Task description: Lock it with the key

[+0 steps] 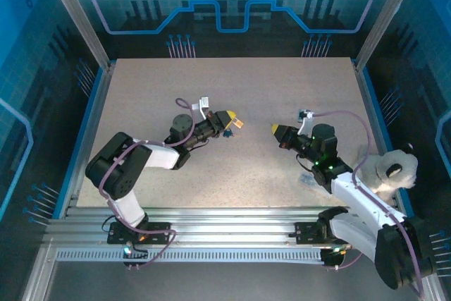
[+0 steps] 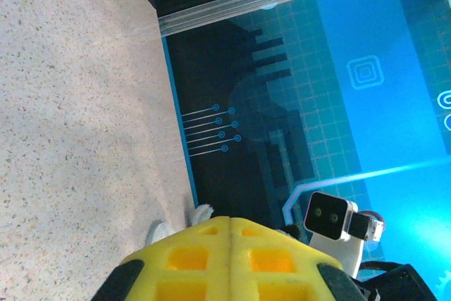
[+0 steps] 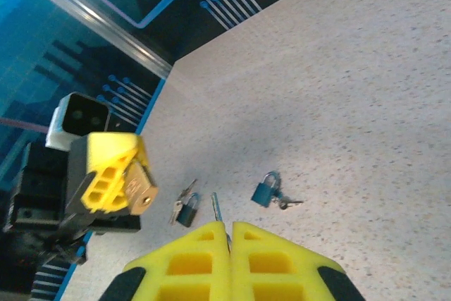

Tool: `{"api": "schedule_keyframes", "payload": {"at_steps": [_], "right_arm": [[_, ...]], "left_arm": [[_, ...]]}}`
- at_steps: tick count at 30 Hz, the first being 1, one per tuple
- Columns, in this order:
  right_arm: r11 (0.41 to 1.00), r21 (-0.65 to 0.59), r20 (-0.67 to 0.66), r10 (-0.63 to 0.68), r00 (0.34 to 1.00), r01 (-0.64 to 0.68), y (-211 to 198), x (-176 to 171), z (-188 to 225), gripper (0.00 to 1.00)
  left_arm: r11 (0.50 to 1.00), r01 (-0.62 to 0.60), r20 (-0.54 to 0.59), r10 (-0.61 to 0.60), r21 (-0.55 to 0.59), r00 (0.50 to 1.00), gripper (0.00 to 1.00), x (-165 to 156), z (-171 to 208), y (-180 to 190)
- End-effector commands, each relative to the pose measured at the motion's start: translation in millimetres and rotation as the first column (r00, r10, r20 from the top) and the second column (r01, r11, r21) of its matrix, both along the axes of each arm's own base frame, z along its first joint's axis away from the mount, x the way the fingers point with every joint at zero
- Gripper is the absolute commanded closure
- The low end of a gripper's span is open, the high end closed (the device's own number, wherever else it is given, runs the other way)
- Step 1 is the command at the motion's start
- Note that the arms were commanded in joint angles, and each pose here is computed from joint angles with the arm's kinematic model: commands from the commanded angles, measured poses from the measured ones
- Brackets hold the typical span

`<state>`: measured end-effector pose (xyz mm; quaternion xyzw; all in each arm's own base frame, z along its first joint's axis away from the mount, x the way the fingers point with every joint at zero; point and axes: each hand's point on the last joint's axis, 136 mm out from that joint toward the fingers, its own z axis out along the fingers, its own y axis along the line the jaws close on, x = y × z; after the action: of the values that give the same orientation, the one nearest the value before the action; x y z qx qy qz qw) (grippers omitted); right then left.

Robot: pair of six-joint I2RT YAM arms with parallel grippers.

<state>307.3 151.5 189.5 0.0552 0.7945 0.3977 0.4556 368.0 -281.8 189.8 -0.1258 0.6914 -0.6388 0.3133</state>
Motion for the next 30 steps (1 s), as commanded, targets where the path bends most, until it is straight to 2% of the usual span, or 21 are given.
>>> {"api": "schedule_keyframes", "payload": {"at_steps": [1, 7, 19, 30], "right_arm": [[0.995, -0.062, -0.036, -0.075, 0.997, 0.073, -16, 13, -8, 1.0], [0.981, -0.135, -0.137, -0.16, 0.978, 0.141, -30, 30, -42, 1.0], [0.946, -0.276, -0.274, -0.246, 0.93, 0.169, -39, 62, -101, 1.0], [0.906, -0.386, -0.339, -0.312, 0.887, 0.171, -51, 68, -137, 1.0]], "left_arm": [[0.998, 0.034, 0.054, -0.036, 0.046, 0.998, 1.0, -5, 13, -7], [0.991, 0.081, 0.071, -0.089, 0.107, 0.994, 1.0, -16, 14, -24], [0.975, 0.139, 0.084, -0.155, 0.171, 0.984, 1.0, -33, 15, -38], [0.96, 0.139, 0.129, -0.174, 0.242, 0.976, 1.0, -46, 23, -40]]}}
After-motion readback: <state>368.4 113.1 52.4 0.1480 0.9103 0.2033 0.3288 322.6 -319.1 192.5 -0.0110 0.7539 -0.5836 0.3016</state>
